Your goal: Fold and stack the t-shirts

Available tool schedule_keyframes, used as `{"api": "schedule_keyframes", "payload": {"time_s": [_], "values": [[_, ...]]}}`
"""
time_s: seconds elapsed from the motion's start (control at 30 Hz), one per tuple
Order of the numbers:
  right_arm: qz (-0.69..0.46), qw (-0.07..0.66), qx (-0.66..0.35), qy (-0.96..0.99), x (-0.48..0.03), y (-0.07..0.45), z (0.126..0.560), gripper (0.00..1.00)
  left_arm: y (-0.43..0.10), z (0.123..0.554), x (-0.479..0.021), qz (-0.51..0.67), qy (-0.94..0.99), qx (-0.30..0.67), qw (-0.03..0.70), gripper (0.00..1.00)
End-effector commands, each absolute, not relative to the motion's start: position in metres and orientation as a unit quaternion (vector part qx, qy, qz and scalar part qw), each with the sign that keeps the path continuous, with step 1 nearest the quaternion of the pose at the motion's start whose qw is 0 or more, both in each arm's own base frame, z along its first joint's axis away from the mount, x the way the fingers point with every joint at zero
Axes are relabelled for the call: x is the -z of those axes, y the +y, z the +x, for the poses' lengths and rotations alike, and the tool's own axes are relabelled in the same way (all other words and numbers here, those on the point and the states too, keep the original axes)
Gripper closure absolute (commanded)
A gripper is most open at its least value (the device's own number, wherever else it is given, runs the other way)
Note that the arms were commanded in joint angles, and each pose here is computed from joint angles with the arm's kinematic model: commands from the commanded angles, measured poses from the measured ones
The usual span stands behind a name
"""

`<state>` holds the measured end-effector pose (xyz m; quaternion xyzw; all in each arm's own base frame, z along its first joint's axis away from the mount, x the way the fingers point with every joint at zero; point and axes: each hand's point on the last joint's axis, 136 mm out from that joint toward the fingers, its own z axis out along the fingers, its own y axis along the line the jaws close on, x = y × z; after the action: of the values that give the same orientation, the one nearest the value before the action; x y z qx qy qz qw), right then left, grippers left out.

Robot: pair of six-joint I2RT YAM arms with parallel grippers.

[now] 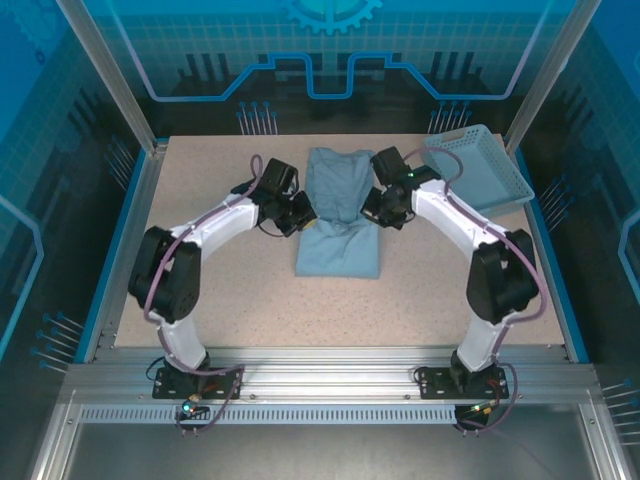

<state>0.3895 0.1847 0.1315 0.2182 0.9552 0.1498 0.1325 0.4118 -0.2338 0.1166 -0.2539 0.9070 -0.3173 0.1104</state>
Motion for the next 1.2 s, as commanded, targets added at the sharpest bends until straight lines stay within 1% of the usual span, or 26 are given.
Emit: {"api": "schedule_keyframes", "payload": {"time_s": [0.0, 0.07, 0.1, 0.13, 0.2, 0.27, 0.3, 0.4, 0.5, 0.6, 0.73, 0.77, 0.83, 0.87, 0.93, 1.0, 1.07, 1.17], "values": [[0.21, 0.117, -0.171, 0.956, -0.124, 0.19, 0.415, 1.0, -0.242, 0.434, -0.115, -0.232, 0.91, 0.33, 0.099, 1.0], [0.218, 0.108, -0.169, 0.955, -0.113, 0.188, 0.427, 1.0, -0.243, 0.446, -0.104, -0.239, 0.909, 0.331, 0.09, 0.99], [0.224, 0.102, -0.166, 0.955, -0.106, 0.186, 0.433, 1.0, -0.246, 0.454, -0.101, -0.24, 0.906, 0.337, 0.085, 0.9], [0.23, 0.1, -0.165, 0.954, -0.103, 0.183, 0.439, 0.96, -0.247, 0.46, -0.1, -0.239, 0.906, 0.34, 0.083, 0.85], [0.235, 0.1, -0.165, 0.953, -0.098, 0.179, 0.452, 0.85, -0.244, 0.471, -0.096, -0.238, 0.91, 0.33, 0.083, 0.82], [0.236, 0.099, -0.167, 0.952, -0.096, 0.176, 0.462, 0.69, -0.237, 0.478, -0.095, -0.247, 0.911, 0.319, 0.082, 0.76], [0.234, 0.103, -0.17, 0.952, -0.099, 0.174, 0.467, 0.62, -0.232, 0.48, -0.096, -0.253, 0.911, 0.314, 0.085, 0.7], [0.216, 0.123, -0.159, 0.956, -0.113, 0.169, 0.474, 0.51, -0.212, 0.475, -0.101, -0.265, 0.918, 0.278, 0.1, 0.7], [0.211, 0.135, -0.155, 0.956, -0.124, 0.162, 0.468, 0.49, -0.194, 0.46, -0.103, -0.28, 0.924, 0.237, 0.108, 0.71], [0.205, 0.146, -0.157, 0.955, -0.133, 0.158, 0.452, 0.48, -0.188, 0.442, -0.113, -0.29, 0.917, 0.247, 0.122, 0.7], [0.192, 0.134, -0.16, 0.959, -0.128, 0.158, 0.403, 0.48, -0.196, 0.392, -0.112, -0.299, 0.91, 0.268, 0.107, 0.7], [0.19, 0.127, -0.16, 0.96, -0.124, 0.158, 0.387, 0.48, -0.202, 0.376, -0.107, -0.298, 0.908, 0.28, 0.095, 0.69], [0.192, 0.115, -0.158, 0.962, -0.112, 0.154, 0.357, 0.48, -0.208, 0.353, -0.092, -0.305, 0.903, 0.294, 0.069, 0.61], [0.195, 0.113, -0.164, 0.96, -0.108, 0.153, 0.347, 0.48, -0.207, 0.348, -0.087, -0.306, 0.901, 0.3, 0.068, 0.59], [0.204, 0.109, -0.177, 0.957, -0.098, 0.147, 0.331, 0.47, -0.21, 0.35, -0.086, -0.297, 0.897, 0.316, 0.081, 0.59], [0.207, 0.108, -0.194, 0.953, -0.093, 0.144, 0.329, 0.47, -0.211, 0.357, -0.087, -0.276, 0.905, 0.31, 0.091, 0.59], [0.201, 0.113, -0.211, 0.95, -0.09, 0.143, 0.337, 0.47, -0.212, 0.366, -0.082, -0.25, 0.916, 0.298, 0.098, 0.59], [0.196, 0.123, -0.23, 0.945, -0.081, 0.138, 0.363, 0.46, -0.213, 0.38, -0.069, -0.226, 0.925, 0.288, 0.1, 0.58]]}}
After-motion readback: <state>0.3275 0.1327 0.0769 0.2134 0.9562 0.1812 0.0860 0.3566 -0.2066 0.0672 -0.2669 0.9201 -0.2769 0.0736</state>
